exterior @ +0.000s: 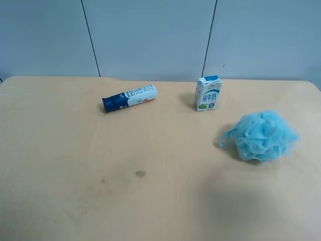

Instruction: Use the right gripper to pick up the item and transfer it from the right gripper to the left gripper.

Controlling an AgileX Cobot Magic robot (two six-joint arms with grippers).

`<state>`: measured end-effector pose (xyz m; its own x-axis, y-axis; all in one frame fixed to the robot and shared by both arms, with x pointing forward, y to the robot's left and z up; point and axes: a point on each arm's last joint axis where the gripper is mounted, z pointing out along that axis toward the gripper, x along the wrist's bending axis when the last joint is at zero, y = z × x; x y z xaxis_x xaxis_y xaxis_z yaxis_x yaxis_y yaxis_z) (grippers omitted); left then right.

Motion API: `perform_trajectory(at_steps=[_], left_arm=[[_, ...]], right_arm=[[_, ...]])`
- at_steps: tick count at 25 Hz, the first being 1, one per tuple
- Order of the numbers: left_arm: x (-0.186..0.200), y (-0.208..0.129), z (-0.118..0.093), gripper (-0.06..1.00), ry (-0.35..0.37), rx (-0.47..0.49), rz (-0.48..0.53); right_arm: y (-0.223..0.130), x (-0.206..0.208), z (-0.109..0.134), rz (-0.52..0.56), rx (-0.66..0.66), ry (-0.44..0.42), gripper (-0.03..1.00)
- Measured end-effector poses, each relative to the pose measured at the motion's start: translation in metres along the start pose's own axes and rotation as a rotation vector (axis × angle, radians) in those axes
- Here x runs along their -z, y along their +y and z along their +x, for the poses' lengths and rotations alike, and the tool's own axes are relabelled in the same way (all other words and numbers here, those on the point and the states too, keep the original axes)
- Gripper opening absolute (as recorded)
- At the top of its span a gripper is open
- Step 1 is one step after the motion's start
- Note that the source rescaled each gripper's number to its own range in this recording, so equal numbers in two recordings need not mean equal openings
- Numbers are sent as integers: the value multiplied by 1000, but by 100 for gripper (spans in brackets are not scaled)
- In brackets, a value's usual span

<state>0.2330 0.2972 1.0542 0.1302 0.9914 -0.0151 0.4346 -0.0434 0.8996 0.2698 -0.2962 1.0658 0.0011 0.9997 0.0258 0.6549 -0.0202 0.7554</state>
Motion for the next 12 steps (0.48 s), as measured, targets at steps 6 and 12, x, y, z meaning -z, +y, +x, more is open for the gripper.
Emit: perform_trajectory(at_steps=[6, 12], left_arm=[[0, 0, 0, 100, 0, 0, 0], [0, 0, 0, 100, 0, 0, 0]], right_arm=[[27, -9, 0, 27, -3, -1, 100], [66, -16, 0, 42, -4, -2, 100]])
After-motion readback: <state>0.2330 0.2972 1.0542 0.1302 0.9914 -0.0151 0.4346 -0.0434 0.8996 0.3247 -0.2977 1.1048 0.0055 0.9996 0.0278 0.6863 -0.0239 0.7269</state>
